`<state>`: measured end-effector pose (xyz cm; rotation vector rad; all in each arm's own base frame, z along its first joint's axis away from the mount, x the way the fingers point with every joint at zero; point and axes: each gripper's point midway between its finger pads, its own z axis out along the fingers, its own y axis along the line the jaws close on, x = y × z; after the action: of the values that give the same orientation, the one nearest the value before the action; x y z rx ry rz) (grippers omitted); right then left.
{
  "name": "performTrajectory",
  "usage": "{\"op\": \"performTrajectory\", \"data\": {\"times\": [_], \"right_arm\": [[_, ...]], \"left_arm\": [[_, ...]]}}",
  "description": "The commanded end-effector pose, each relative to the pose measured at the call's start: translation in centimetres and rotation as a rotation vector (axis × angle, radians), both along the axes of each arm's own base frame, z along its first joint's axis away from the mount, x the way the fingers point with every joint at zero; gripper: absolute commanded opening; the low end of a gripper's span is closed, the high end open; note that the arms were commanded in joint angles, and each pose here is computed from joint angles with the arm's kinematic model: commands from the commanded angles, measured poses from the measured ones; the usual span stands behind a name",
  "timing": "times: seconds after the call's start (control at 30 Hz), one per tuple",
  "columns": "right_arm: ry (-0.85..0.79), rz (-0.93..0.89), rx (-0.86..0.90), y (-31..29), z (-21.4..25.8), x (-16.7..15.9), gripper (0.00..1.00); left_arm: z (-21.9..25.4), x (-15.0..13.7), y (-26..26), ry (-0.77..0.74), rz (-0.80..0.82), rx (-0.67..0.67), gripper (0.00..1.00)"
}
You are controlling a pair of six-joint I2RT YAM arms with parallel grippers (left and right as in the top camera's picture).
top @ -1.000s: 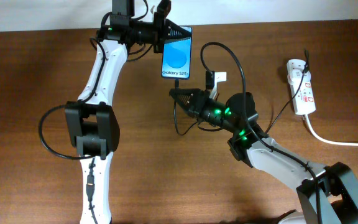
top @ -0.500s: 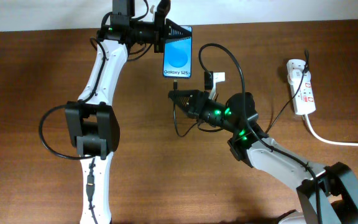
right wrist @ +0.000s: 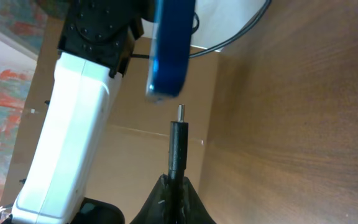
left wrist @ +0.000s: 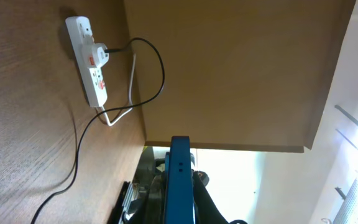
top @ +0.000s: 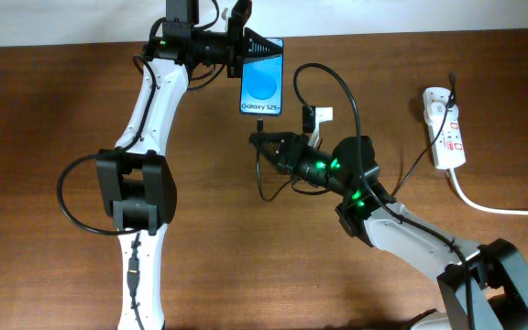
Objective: Plug charger to phone and switch on socket
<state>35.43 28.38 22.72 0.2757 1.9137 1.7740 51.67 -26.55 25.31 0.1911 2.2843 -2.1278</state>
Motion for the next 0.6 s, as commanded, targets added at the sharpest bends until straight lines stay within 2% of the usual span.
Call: {"op": "performTrajectory", "data": {"times": [0.0, 0.57], "right_arm": [[-0.068, -0.009, 0.018, -0.12, 1.53, 0.43, 0.04], [-0.065, -0.035, 0.017, -0.34, 1.47, 0.82, 0.04]], "left_arm": [[1.78, -0.86, -0.11, -0.017, -0.033, -0.026, 0.00], [2.21, -1.51, -0.06, -0.013, -0.071, -0.051, 0.00]]}}
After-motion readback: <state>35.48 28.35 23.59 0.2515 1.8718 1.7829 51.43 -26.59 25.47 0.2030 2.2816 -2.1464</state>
